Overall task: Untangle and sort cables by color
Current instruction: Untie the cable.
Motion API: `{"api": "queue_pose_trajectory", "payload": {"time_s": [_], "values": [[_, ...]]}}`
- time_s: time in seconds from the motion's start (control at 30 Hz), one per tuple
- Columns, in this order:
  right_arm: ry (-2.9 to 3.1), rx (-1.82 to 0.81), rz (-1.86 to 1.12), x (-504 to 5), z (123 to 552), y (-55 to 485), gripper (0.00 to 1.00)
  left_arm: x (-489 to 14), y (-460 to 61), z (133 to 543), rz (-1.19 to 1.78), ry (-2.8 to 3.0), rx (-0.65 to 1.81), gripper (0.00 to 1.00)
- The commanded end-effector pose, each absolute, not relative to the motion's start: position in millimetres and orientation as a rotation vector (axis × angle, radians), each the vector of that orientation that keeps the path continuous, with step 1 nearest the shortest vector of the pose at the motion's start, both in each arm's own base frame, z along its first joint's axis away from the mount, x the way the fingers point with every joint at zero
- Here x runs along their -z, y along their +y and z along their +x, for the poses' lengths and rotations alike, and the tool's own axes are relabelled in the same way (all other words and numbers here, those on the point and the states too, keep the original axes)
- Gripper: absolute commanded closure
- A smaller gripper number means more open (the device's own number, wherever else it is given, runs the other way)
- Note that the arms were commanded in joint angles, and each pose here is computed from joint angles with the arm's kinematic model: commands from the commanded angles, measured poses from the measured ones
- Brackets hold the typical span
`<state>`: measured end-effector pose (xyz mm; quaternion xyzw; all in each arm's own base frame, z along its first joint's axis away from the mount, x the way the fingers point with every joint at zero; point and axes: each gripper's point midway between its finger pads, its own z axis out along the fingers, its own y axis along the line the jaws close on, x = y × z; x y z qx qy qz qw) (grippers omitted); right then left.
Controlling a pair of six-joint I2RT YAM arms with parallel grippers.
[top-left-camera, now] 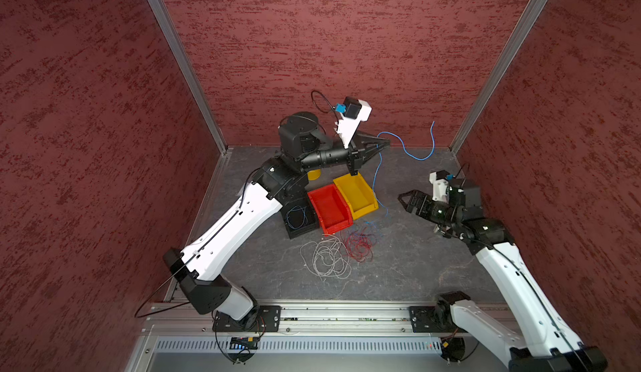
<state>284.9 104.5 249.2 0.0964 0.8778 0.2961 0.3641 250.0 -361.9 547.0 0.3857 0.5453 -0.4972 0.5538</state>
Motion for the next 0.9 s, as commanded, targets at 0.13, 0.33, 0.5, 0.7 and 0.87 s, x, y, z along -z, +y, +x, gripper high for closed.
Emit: {"api": "queue_pose_trajectory", "payload": {"time_s": [0.13, 0.33, 0.5, 0.7, 0.87], "values": [[2.098, -0.983, -0.084, -261, 269, 140, 0.05, -585, -349, 253, 0.908, 1.205, 1.102, 1.0], [1.939, -1.073, -0.373, -255, 247, 165, 0.08, -597, -343, 248, 0.923, 1.193, 1.1, 1.0], [1.868, -1.131, -0.573, -262, 233, 192, 0.08, -602, -339, 247, 0.916, 1.189, 1.088, 1.0], [1.848, -1.148, -0.721, -264, 225, 224, 0.08, -600, -340, 249, 0.914, 1.195, 1.091, 1.0], [1.858, -1.111, -0.733, -257, 231, 234, 0.15, -598, -342, 251, 0.916, 1.198, 1.091, 1.0]]}}
